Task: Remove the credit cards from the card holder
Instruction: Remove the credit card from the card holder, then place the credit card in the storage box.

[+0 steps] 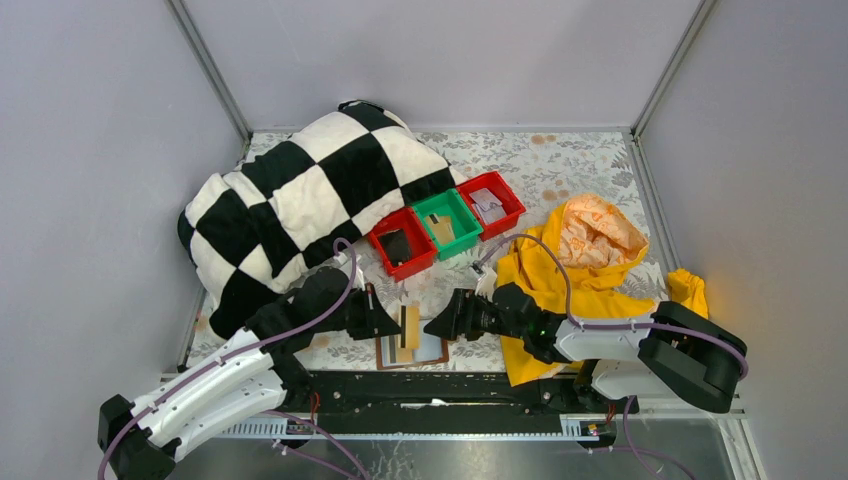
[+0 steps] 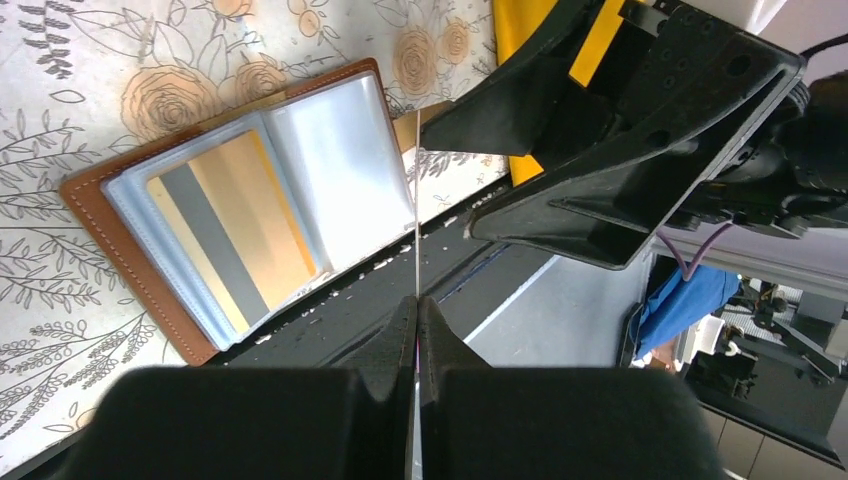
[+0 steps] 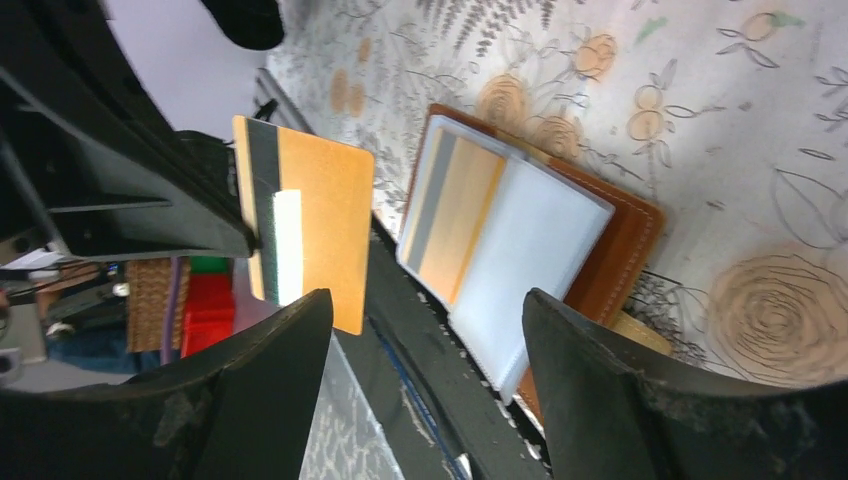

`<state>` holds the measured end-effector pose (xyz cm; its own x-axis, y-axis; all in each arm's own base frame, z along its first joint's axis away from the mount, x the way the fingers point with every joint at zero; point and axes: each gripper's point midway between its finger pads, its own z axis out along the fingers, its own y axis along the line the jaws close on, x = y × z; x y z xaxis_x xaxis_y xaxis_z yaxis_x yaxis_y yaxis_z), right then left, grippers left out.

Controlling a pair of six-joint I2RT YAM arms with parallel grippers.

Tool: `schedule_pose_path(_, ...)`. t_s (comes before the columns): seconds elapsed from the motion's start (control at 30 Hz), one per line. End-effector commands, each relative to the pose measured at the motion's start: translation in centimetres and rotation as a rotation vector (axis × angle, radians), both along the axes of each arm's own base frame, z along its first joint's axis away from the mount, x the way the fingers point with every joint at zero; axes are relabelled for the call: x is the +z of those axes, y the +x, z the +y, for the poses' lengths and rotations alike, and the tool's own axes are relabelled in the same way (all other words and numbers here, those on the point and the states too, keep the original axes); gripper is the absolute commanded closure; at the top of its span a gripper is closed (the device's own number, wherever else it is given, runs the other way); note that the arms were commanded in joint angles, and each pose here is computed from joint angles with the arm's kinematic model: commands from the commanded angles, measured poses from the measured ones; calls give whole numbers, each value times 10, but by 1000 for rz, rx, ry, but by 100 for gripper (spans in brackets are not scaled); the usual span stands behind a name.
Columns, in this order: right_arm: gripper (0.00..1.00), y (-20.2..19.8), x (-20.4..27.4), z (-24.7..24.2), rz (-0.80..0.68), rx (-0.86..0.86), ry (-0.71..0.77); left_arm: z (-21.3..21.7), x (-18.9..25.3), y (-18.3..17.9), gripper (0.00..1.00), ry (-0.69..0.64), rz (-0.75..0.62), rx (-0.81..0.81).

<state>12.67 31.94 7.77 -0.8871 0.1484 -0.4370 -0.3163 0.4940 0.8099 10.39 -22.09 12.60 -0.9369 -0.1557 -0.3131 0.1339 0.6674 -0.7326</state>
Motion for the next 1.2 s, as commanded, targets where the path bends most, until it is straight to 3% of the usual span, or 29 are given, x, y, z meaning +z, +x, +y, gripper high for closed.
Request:
schedule_pose_path(0.0, 22, -4, 46, 15, -31, 64, 223, -14, 25, 1, 100, -103, -52, -43)
schedule_pose_path(0.27, 22, -14, 68, 28, -6, 151, 384, -20, 30, -2, 100, -150, -48, -64)
schedule_pose_path(0.43, 32, -13, 80, 26, 12, 153, 495, -20, 29, -1, 100, -154, -48, -59)
schedule_pose_path(0.73, 67, -16, 89, 24, 19, 173, 575, -19, 22, -1, 100, -140, -36, -53)
schedule_pose_path(0.9, 98, -12, 86, 23, 29, 155, 552, -19, 19, 1, 100, -126, -32, -46)
schedule_pose_path(0.93, 100, -11, 82, 24, 36, 150, 529, -19, 19, 2, 100, -119, -38, -49)
schedule_pose_path(0.97, 100, -5, 78, 23, 44, 134, 505, -17, 22, 4, 96, -92, -67, -59)
schedule_pose_path(1.07, 100, 19, 75, 13, 61, 71, 423, 11, 23, 19, 54, 126, -135, -19)
schedule_pose_path(1.1, 100, 29, 70, 9, 57, 44, 359, 19, 27, 23, 35, 179, -152, -8)
schedule_pose_path(1.13, 100, 40, 70, 9, 10, 25, 272, 25, 32, 25, 24, 214, -167, 2)
schedule_pose_path(1.17, 100, 55, 59, 3, -26, -17, 113, 29, 37, 28, 19, 231, -178, 10)
